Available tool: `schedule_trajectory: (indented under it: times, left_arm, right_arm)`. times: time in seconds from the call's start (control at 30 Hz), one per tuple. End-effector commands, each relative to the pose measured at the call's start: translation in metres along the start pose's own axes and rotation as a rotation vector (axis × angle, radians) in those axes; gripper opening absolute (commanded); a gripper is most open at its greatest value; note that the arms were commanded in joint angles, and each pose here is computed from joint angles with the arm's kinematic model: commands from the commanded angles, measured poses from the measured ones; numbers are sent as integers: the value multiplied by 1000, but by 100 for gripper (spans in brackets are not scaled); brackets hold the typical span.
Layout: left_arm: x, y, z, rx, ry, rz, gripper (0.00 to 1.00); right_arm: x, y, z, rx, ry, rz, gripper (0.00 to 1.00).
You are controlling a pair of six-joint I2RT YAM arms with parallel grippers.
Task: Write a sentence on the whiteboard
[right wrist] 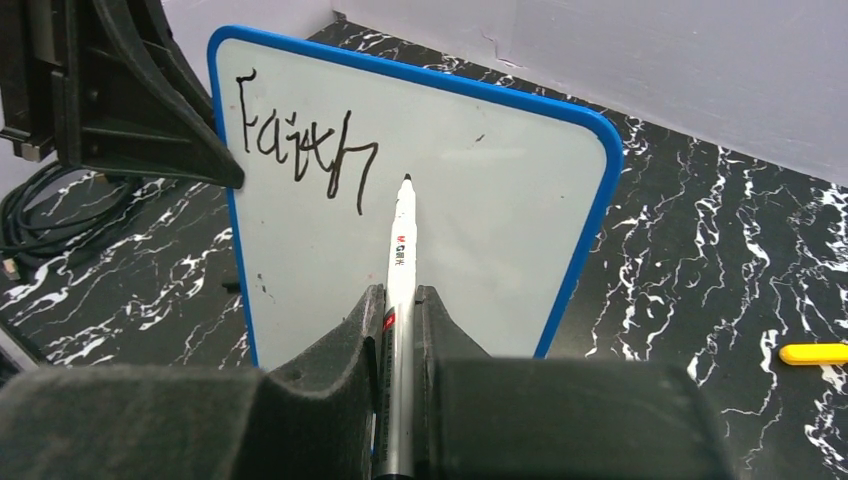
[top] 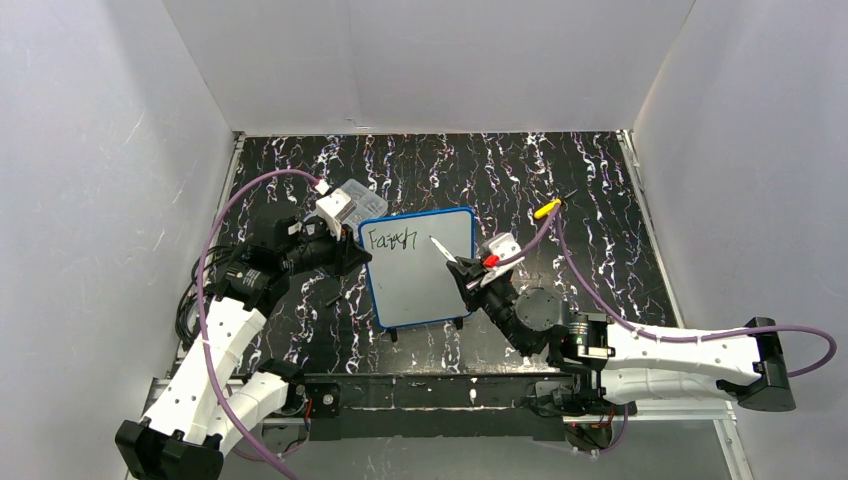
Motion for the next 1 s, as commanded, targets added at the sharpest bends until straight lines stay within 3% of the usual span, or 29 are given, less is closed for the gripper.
schedule_trajectory:
  times: [0.0, 0.23, 0.63, 0.97]
  left_arm:
    - [-5, -20, -1, 28, -14, 88, 0]
    - [-5, -19, -1, 28, -17, 88, 0]
    - [-4, -18, -1, 24, -14, 82, 0]
    - [-4, -19, -2, 24, -15, 82, 0]
  right_arm:
    - [-3, 3, -5, 23, -70, -25, 1]
    - [-8, -3, -7, 62, -134, 3, 1]
    - [-1, -22, -6, 43, -85, 88, 1]
    - [-1, 12, -3, -11, -21, -63, 1]
Point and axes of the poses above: each gripper's point midway between its finger pads, its own x axis back along the fingers, its own z axis along the line the jaws close on, y = z × x, the point moved 8 cm from there along x, back along the fingers, and after that the axes turned 5 degrees about -x, right-handed, at the moved point
